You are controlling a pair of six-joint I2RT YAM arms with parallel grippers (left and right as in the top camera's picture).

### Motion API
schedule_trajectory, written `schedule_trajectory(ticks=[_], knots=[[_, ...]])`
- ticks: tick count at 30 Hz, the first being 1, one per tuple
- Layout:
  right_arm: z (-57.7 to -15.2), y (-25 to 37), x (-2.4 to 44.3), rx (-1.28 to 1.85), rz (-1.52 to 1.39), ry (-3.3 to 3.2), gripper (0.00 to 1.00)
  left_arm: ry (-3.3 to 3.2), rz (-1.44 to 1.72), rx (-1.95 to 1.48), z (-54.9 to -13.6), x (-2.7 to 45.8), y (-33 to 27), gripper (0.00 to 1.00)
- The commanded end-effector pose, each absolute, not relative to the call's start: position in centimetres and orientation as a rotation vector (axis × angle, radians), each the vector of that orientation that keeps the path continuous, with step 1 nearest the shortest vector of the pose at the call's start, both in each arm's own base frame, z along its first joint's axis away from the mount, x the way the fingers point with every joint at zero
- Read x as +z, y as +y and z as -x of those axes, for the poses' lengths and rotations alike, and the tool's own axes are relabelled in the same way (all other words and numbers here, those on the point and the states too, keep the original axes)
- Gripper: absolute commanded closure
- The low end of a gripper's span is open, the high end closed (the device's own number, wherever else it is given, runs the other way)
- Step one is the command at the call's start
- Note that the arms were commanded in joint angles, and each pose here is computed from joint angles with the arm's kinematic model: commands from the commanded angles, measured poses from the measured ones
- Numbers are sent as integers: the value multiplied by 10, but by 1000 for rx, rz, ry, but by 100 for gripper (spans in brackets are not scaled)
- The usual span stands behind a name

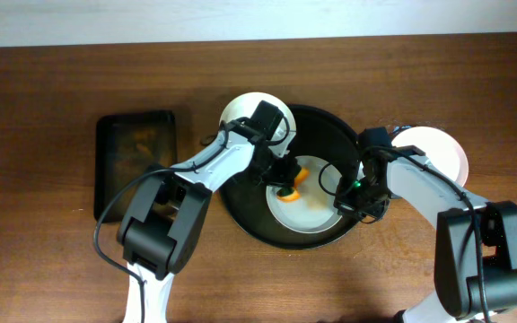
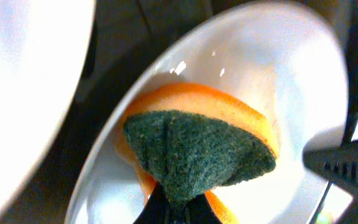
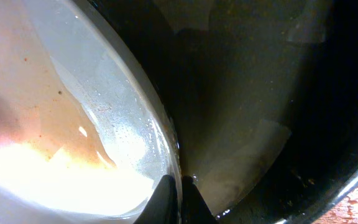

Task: Clean dirty plates on tray and stack at the side
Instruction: 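Scrub the lower white plate with the sponge in the left gripper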

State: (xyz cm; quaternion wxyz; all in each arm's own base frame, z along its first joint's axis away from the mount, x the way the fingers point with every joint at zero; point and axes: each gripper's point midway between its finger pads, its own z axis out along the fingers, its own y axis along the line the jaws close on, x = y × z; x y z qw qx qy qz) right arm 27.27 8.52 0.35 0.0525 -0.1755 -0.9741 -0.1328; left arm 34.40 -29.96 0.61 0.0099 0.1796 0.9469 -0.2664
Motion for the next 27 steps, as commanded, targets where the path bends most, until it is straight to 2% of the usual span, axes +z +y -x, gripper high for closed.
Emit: schedule_trajectory(ticks=[1,5,10,16,20,27], knots=[[-251,64,-15,-188,504,-2935,96,3120,-519,-642,-322,-25,-269,100],[-251,64,-15,-188,504,-2934,96,3084,-674,-765,-306,-11,-293,100],[-251,64,-15,-188,504,-2934,96,2820,-637,-796,-362,76,-299,100],[-250,63,-15,-188,492,-2935,96,2733,-557,-674,-387,109,-273,100],[-250,63,-15,-188,493,-2934,96,2736,-642,-663,-368,99,-294,100],[-249,63,-14,-187,493,-2930,96,2708,-775,-426,-337,53,-312,100]])
